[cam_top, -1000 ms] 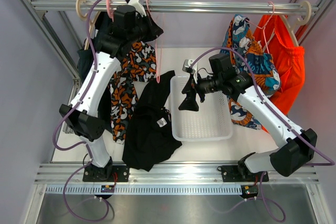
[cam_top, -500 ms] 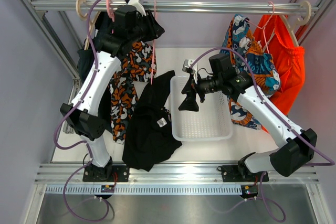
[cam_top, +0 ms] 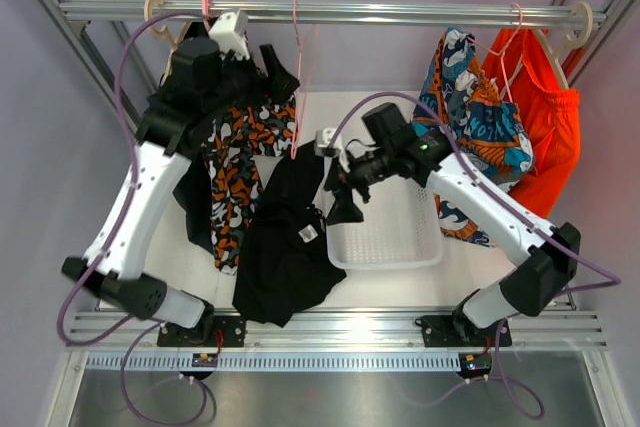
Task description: Remove the shorts from the hanger
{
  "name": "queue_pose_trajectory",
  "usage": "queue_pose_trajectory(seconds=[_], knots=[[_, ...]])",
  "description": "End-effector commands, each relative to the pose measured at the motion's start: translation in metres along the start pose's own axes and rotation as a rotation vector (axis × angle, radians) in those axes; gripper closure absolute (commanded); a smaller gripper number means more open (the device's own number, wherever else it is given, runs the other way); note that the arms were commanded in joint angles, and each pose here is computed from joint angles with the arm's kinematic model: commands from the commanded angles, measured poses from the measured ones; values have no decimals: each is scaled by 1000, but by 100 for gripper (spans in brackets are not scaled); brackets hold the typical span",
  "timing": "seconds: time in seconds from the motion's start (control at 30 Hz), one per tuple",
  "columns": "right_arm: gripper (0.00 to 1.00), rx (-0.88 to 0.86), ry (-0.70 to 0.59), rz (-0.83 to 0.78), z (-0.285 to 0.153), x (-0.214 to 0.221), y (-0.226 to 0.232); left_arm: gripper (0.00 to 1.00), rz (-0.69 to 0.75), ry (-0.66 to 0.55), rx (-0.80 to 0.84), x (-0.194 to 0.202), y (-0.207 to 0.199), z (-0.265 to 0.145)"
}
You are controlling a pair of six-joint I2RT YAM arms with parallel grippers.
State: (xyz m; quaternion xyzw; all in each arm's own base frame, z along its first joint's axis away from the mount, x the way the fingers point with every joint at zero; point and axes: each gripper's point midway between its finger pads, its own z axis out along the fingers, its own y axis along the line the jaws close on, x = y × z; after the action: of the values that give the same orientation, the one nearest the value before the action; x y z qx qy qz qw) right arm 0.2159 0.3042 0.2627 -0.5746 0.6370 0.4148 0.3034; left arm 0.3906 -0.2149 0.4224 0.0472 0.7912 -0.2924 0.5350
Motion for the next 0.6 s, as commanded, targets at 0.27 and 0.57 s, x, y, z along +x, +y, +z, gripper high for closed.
queue_pose_trajectory(seconds=[0.27, 0.57], knots=[[1, 274, 287, -102, 127, 30, -7, 8, 169, -52, 0, 58, 12, -150], [0, 636, 130, -71, 182, 20, -55, 6, 110, -124, -73, 91, 29, -222]])
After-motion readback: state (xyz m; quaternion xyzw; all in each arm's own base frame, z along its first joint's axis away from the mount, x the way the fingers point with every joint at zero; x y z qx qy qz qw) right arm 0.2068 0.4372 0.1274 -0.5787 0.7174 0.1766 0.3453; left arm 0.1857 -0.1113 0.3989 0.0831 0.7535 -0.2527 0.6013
